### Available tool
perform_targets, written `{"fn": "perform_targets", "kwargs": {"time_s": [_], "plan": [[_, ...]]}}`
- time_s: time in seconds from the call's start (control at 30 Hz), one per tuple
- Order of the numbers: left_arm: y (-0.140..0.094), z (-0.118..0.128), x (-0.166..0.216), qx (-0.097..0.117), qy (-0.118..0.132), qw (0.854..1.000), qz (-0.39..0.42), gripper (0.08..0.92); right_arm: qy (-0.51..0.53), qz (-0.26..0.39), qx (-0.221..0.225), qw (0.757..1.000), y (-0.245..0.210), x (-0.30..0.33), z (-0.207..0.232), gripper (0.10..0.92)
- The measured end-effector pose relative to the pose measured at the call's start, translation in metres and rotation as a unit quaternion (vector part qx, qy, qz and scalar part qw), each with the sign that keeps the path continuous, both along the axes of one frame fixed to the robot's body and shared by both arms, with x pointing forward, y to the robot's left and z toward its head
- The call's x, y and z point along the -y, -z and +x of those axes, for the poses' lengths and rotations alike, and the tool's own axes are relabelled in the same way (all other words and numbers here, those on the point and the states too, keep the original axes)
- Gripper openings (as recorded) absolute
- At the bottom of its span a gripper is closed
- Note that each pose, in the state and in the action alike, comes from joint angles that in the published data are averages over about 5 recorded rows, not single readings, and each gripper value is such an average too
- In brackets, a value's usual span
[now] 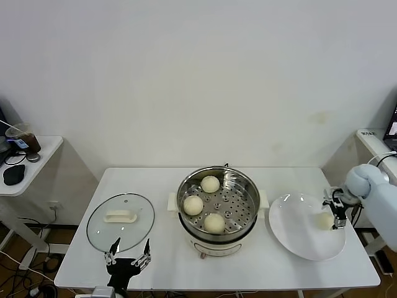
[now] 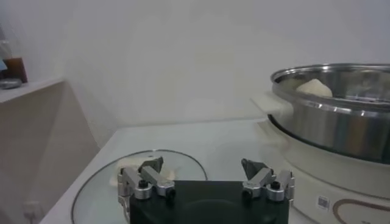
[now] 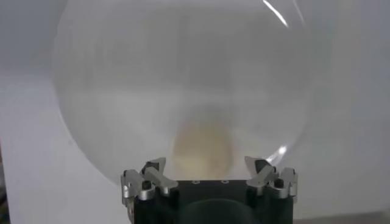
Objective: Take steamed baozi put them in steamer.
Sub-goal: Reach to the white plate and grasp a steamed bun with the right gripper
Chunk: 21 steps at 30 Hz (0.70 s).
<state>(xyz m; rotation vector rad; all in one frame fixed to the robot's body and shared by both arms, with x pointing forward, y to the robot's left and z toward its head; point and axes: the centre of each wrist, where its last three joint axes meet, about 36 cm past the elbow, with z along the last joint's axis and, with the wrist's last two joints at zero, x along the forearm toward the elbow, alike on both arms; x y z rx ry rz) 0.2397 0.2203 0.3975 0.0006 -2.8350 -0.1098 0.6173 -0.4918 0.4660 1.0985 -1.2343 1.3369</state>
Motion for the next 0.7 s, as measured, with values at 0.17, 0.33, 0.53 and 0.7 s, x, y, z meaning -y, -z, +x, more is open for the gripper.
{"fn": "perform_targets", "kwargs": {"time_s": [0.17,0.33,0.53,0.7], "plan": [[0.002,0.001,0.000,-0.001,0.000,1.000,0.000,0.823,0.001,-0.003,-0.003,1.000,0.010,-0.001,0.002,0.823],[0.002,0.001,-0.001,-0.002,0.000,1.000,0.001,0.823,0.004,-0.008,-0.004,1.000,0.014,0.000,0.004,0.823],[0.002,0.003,-0.001,0.000,0.001,1.000,0.001,0.823,0.009,-0.009,0.000,1.000,0.016,0.002,0.006,0.823],[0.001,0.004,-0.001,0.001,0.001,1.000,0.001,0.823,0.010,-0.008,0.003,1.000,0.015,0.002,0.007,0.803]]}}
